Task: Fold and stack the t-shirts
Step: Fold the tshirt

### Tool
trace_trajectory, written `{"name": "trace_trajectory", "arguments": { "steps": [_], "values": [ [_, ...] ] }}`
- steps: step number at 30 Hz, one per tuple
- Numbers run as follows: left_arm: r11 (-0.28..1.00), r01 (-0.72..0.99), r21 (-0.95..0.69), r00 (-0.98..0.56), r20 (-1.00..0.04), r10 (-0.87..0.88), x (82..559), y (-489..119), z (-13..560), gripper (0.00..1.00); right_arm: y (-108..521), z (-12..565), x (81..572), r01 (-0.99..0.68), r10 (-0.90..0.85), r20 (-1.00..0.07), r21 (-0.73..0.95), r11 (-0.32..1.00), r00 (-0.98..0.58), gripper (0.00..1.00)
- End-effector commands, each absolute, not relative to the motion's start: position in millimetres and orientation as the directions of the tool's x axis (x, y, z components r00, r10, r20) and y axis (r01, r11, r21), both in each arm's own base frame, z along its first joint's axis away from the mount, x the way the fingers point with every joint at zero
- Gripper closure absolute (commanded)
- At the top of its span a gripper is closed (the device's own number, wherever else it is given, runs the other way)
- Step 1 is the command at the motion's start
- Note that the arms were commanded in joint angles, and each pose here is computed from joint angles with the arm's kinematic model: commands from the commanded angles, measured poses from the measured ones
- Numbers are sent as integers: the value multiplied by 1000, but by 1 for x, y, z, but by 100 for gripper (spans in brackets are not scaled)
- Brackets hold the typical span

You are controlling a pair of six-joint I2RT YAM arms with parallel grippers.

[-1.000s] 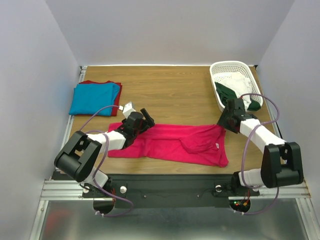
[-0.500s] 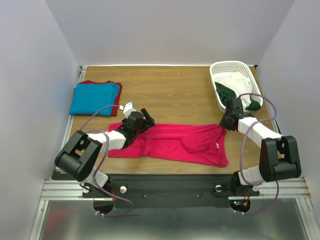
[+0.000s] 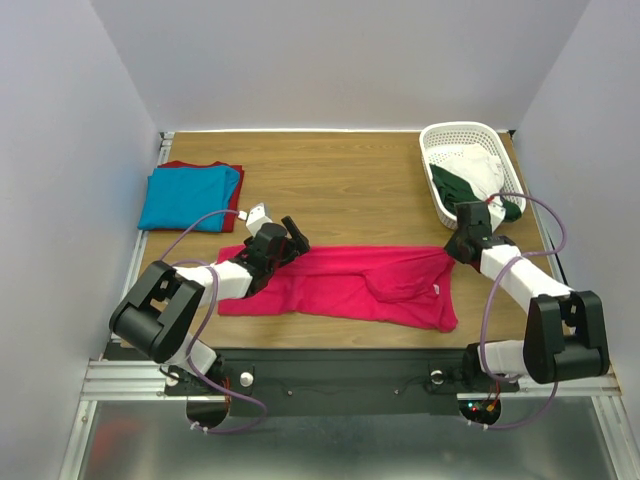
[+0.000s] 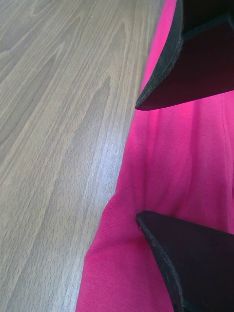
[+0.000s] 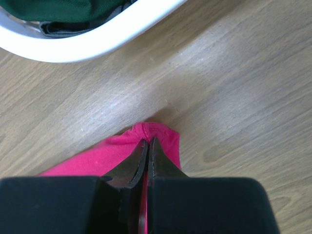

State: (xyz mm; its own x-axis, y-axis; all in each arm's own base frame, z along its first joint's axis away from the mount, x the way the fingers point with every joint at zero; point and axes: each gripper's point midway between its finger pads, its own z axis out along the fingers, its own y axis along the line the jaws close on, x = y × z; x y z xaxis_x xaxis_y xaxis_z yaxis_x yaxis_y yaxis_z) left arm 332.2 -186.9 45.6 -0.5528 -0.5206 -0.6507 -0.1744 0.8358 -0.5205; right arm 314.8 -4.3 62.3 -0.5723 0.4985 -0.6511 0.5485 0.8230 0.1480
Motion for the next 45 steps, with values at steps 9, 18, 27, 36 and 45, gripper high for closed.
{"name": "trace_trajectory", "arguments": {
  "steps": [9,18,27,36,45],
  "values": [
    [894,-250,-372,-637,-633,-441,309,-161,2,2,-40,77,327,626,479,-730,90,774,-487,36],
    [901,-213,-377,-598,-679,-426,333,-170,30,2,-15,111,325,517,497,-738,235,823,-456,6],
    [912,-135,-387,-550,-736,-394,345,-202,78,2,26,98,297,371,494,-653,331,868,-573,15],
    [904,64,-424,-576,-755,-313,320,-286,111,2,65,77,268,263,422,-590,340,903,-689,36],
    [816,217,-536,-699,-669,-253,296,-374,86,2,89,73,251,194,373,-557,354,915,-742,45]
  ]
}}
